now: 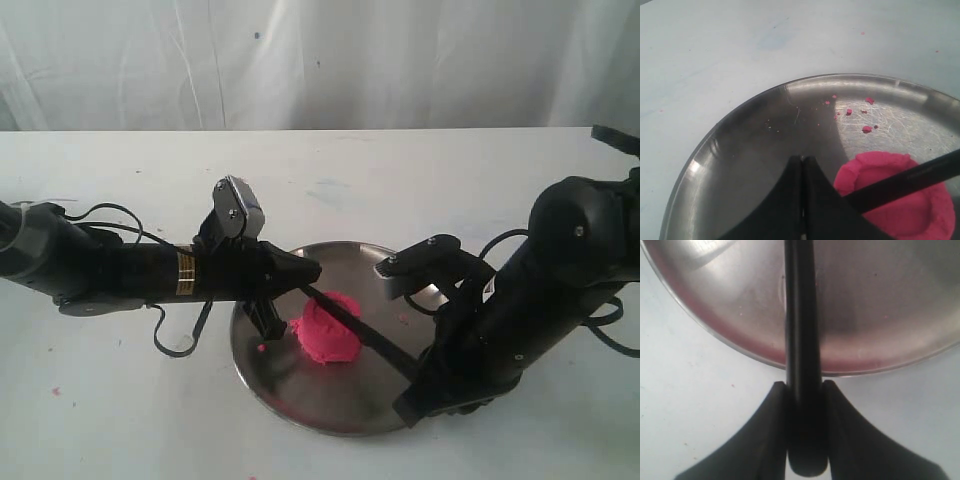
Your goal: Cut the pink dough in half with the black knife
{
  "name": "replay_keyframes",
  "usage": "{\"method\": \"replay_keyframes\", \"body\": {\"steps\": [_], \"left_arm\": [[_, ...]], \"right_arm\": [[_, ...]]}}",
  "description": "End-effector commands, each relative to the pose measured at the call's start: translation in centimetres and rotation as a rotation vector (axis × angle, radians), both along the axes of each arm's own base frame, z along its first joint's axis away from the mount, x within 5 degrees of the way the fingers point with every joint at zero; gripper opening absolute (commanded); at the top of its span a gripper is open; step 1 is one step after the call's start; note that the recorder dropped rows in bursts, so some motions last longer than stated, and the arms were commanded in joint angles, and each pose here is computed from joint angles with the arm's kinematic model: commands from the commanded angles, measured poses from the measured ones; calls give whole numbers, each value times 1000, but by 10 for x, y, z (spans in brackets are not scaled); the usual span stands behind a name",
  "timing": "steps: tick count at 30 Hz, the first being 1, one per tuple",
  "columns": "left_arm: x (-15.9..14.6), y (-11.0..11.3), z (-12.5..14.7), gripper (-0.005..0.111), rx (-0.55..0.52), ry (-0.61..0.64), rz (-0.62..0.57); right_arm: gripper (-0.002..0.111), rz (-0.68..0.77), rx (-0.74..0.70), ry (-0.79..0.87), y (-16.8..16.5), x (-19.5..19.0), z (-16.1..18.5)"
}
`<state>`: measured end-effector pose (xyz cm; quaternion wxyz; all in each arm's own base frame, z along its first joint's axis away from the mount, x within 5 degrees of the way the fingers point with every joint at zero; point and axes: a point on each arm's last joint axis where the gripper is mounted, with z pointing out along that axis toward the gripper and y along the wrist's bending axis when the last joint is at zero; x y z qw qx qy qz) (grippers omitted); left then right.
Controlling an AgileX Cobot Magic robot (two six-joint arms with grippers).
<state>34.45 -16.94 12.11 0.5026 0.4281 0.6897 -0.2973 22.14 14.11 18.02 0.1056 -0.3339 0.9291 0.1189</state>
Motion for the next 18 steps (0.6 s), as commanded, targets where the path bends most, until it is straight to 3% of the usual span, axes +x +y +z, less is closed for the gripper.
{"method": "replay_keyframes", "body": {"steps": [1, 18], "left_arm": [[-1, -3, 1, 0, 16, 0, -14], [-2, -3, 0, 0, 24, 1, -26]], "right_arm": [[0, -2, 1, -18, 0, 1, 0], [0, -1, -17, 17, 1, 3, -9]]}}
